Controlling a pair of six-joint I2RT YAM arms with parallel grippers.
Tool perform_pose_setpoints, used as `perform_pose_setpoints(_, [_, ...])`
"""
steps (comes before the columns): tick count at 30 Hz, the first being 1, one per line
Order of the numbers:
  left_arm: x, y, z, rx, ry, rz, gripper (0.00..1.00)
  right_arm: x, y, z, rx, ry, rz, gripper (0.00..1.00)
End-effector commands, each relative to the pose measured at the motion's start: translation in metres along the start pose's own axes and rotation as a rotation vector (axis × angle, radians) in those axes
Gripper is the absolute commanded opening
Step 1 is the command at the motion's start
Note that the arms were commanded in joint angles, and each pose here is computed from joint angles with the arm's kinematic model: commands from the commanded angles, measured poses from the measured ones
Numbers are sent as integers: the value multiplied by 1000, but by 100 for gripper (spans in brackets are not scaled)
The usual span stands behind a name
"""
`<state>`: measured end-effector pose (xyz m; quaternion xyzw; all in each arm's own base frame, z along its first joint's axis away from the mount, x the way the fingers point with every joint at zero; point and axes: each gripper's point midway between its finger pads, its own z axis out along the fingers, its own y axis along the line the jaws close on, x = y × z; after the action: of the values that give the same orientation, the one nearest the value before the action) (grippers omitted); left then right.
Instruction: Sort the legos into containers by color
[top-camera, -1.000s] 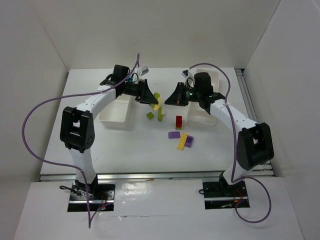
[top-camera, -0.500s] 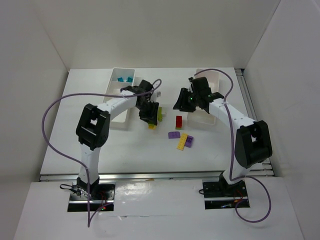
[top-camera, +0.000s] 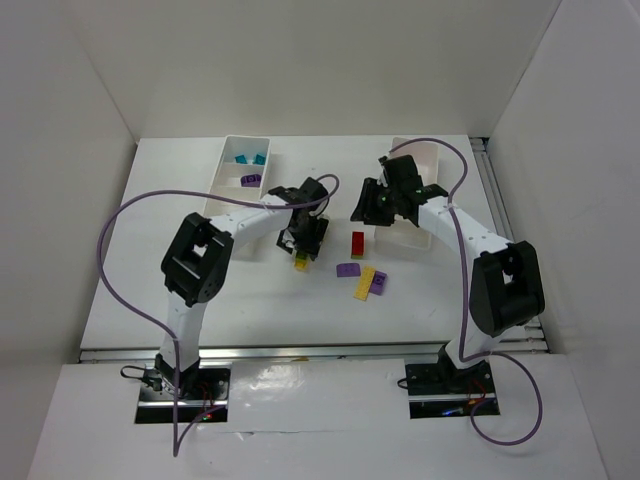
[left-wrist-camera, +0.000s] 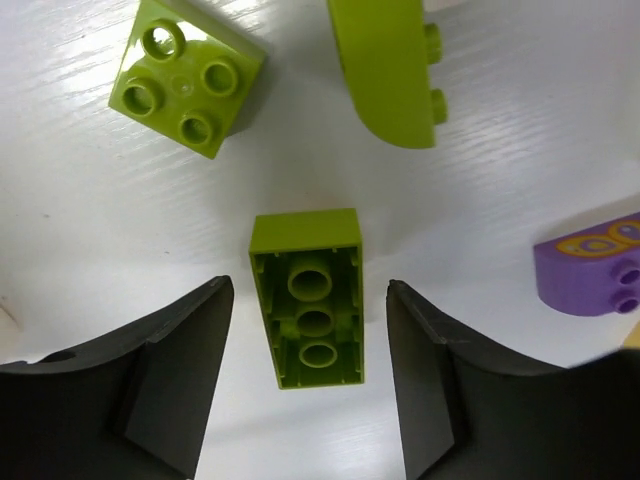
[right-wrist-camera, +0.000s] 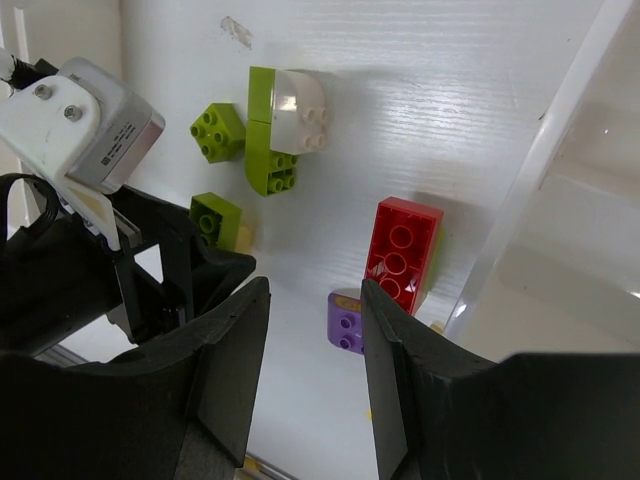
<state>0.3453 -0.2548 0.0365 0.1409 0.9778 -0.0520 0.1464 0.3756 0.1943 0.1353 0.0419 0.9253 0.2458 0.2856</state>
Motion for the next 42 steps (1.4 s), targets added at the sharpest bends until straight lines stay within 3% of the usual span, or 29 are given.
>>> perform_pose_setpoints(1, [1,4,-3,-37,-19,-16,77,-21,10,-19,-15,-67,-25,49])
perform_pose_setpoints(3, [3,5,-5,-37,-19,-16,77,-21,10,-19,-15,-67,-25,51])
perform_pose_setpoints(9, [-5,2,-15,-23,-55,-38,62,-20,12,-19,-23,-62,-26,51])
perform_pose_setpoints(19, [-12,-2,-34,0,-91,-51,66,-16,10,-17,-23,-42,-22,51])
perform_pose_setpoints(21, [-15,-3,-36,3,-100,-52,61,-15,12,-17,-31,-37,-22,51])
perform_pose_setpoints(27, [-11,-5,-27,11,-67,-50,64,-13,10,-14,-26,-30,-20,51])
perform_pose_setpoints(30, [-11,-5,-27,11,-67,-50,57,-13,10,-14,-26,-30,-20,51])
perform_pose_setpoints(36, [-12,-7,-25,19,-63,-40,56,-13,10,-14,-26,-30,-20,51])
perform_pose_setpoints(38, [-10,-6,-22,16,-54,-40,50,-13,10,-14,-26,-30,-20,51])
perform_pose_setpoints(40, [-9,-8,-22,26,-50,-39,33,-14,9,-14,-18,-34,-19,51])
perform_pose_setpoints(42, [-12,-11,-24,39,-57,-40,27,-14,9,-14,-18,-34,-19,51])
